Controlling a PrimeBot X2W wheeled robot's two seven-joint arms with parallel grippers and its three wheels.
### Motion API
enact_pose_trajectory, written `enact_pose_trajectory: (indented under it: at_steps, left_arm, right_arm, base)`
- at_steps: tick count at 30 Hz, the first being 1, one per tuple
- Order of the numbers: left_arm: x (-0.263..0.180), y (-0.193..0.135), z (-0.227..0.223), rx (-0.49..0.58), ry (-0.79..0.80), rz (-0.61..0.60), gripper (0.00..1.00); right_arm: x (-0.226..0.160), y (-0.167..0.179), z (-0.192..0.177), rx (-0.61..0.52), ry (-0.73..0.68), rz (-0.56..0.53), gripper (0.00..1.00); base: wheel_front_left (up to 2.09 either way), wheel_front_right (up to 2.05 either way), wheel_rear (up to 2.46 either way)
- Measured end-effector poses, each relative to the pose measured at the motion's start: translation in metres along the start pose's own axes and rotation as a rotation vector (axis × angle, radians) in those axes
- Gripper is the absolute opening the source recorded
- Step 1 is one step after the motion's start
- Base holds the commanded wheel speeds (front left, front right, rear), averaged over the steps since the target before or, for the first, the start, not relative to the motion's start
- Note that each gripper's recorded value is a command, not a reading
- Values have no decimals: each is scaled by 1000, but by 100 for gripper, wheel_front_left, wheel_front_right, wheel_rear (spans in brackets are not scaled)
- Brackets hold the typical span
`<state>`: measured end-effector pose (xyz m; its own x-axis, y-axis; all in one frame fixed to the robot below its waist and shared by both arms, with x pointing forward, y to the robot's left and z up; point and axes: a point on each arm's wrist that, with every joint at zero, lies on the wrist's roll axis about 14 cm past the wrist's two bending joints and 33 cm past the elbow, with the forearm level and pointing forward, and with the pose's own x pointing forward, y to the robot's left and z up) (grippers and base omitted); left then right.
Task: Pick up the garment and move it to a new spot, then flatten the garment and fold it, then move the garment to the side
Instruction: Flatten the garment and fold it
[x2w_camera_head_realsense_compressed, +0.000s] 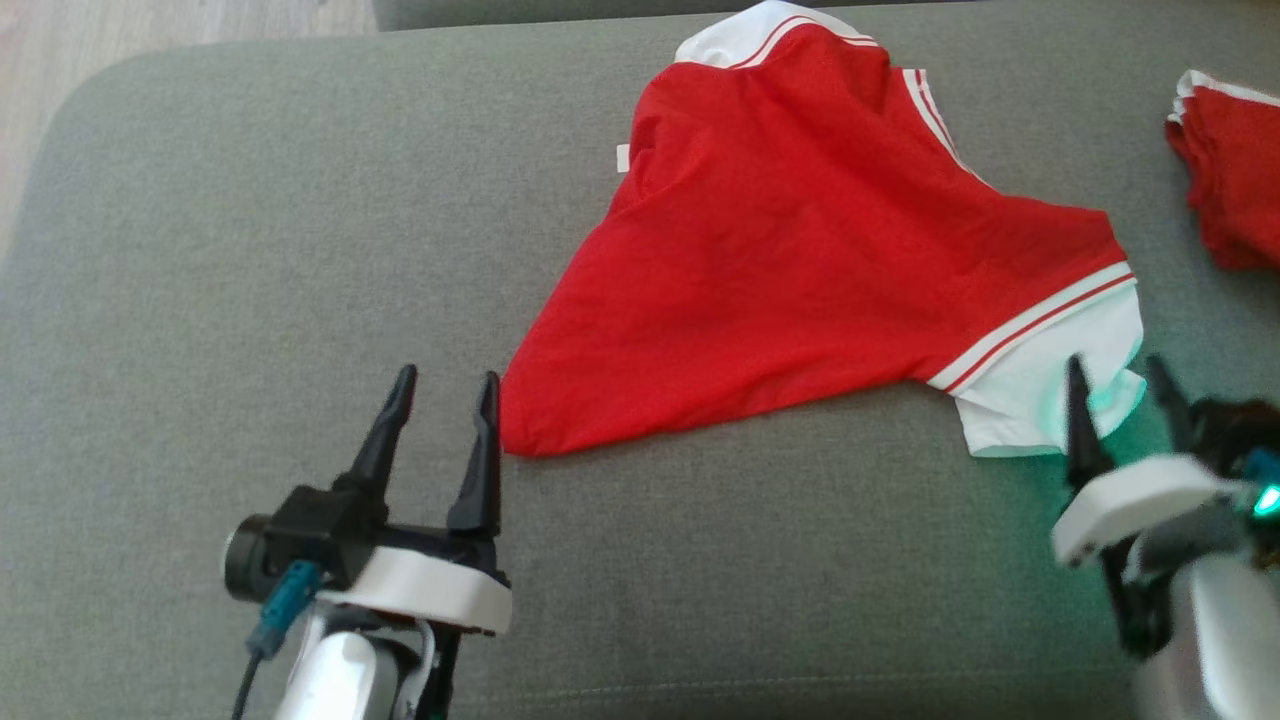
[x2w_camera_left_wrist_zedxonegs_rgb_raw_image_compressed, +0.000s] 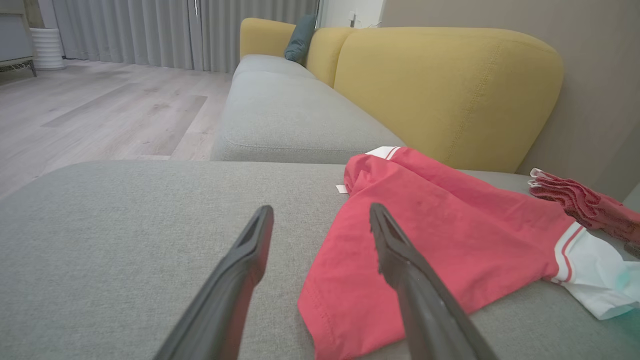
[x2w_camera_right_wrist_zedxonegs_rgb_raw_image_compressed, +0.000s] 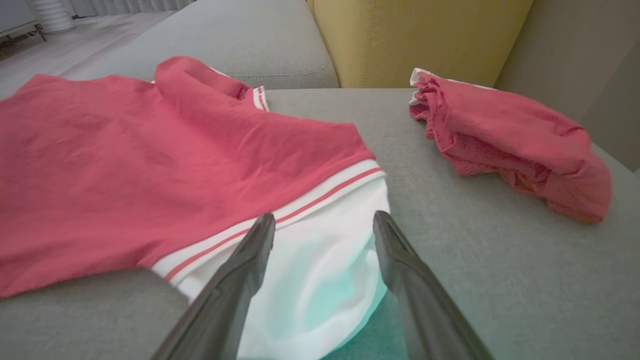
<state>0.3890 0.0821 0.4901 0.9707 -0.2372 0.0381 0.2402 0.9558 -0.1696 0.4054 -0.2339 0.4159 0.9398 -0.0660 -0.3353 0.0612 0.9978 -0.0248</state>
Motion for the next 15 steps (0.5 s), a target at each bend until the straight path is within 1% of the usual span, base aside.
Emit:
enact_pose_trajectory:
  at_steps: [3,6,8,11,15]
  left_arm:
    - [1,3,1,2,-3,8,100]
    - [2,1,-1,-2,1,-4,100]
    - [3,0,-2,-1,4,-8,100]
    - [4,0,-4,1,10,-10,100]
    - [4,1,-6,0,16,-10,100]
  right_arm:
    - [-13,12,-9,13,5,22,100]
    - [-21,15,-16,47,17,20,100]
    - [-23,8,-16,62,13,-3,100]
    - [-23,-11,-15,65,9,-61,100]
    - [-16,-27,-20,61,38,-112,100]
  base:
    - [0,0,0]
    - [0,0,0]
    - [0,0,0]
    - [0,0,0]
    - [0,0,0]
